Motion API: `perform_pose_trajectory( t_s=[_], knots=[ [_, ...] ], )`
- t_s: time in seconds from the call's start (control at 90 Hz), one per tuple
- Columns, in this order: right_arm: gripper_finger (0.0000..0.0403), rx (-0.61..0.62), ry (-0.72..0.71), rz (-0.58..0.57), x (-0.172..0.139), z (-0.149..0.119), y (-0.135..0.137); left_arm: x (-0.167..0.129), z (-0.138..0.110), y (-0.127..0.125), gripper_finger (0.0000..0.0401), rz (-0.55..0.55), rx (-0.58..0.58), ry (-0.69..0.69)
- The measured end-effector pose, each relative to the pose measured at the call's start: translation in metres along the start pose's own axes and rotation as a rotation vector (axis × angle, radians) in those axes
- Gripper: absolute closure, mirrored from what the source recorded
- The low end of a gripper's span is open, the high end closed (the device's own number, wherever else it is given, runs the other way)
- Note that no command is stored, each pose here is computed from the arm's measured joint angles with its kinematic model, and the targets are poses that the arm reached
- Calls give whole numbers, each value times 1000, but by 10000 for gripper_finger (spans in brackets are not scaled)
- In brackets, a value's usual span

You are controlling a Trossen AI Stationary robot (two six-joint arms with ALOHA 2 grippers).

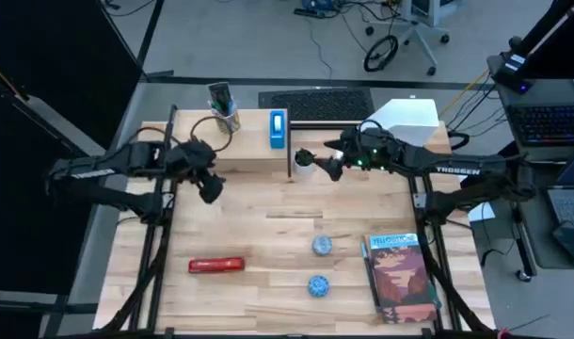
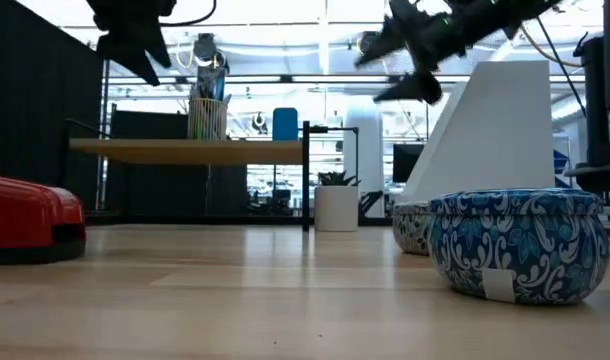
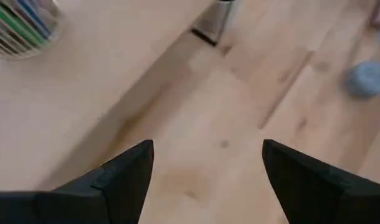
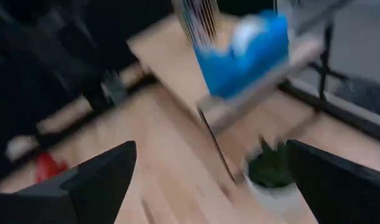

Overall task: Stock shelves
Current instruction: Remove the blue tape dispenser from the shelf

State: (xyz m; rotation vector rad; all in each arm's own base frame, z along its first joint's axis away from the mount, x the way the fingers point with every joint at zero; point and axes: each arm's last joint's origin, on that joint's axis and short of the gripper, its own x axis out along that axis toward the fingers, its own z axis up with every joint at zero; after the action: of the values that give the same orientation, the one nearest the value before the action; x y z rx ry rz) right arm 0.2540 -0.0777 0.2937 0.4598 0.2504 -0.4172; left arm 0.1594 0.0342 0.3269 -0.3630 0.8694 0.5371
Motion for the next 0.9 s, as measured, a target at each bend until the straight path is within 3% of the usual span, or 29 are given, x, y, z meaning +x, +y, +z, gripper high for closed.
perform_pose_trajectory(
  t_s=[0.222, 0.4, 0.533, 0.722, 0.9],
  knots=[
    [9, -3, -77, -94, 33, 47, 24, -3, 5, 19, 118, 9, 76, -23],
    [9, -28, 29, -249, 69, 86, 41, -16, 1, 35, 119, 107, 155, -72],
    [9, 35, 105, -355, 89, 111, 51, -30, -3, 45, 119, 153, 180, -136],
    [9, 76, 186, -416, 113, 127, 58, -39, -7, 51, 119, 182, 226, -166],
    [9, 109, 183, -411, 144, 120, 58, -41, -8, 52, 119, 194, 280, -170]
  ],
)
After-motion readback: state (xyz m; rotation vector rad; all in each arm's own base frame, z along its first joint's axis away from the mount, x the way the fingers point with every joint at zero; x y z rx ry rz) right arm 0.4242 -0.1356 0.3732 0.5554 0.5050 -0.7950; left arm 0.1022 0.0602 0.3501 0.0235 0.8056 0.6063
